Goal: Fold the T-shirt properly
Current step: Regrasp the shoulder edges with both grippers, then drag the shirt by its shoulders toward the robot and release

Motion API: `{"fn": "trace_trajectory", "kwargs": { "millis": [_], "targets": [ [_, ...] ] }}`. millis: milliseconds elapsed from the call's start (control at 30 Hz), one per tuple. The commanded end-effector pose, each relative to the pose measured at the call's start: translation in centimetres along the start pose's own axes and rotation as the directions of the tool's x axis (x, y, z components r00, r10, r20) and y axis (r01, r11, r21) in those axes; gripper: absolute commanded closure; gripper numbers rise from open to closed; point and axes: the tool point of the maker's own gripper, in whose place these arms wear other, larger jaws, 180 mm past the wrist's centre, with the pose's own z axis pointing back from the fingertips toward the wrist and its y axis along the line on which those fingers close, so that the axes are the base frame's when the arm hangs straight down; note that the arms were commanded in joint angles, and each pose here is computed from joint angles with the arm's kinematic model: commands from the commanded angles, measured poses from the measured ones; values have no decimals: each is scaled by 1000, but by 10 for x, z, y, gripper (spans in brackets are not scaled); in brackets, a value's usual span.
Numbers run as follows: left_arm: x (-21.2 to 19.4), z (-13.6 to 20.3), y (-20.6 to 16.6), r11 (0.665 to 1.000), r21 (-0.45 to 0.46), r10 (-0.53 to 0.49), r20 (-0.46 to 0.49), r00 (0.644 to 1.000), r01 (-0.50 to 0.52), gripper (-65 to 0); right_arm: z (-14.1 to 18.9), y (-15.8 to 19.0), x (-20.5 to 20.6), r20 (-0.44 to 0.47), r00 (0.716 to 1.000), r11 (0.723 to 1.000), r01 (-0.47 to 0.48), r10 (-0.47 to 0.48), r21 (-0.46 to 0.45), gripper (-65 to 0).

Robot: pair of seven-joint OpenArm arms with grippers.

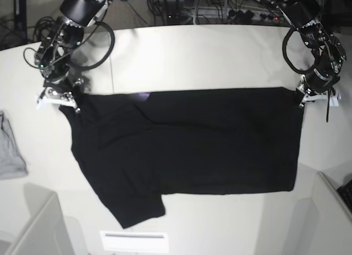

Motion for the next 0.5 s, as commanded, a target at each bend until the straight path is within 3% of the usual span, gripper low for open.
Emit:
{"fn": "trace_trajectory", "kwargs": {
  "millis": [0, 100, 267, 467],
  "targets": [
    [15, 7, -4, 1000, -8, -26, 36, 999, 26, 0, 5, -3, 17, 49, 999, 1000, -3, 4, -9, 0],
    [14, 13, -1, 999, 3, -43, 37, 998, 43, 0, 9, -16, 22, 64, 998, 999, 29, -27, -31, 0],
    [11, 28, 3, 996, 24, -91, 46, 995, 90, 0, 20, -27, 15, 2, 998, 997, 61, -61, -49, 0],
    [0, 44, 17, 990, 64, -131, 29, 991, 129, 0, 47, -24, 16, 31, 999, 999, 12, -10, -50, 0]
  ]
}}
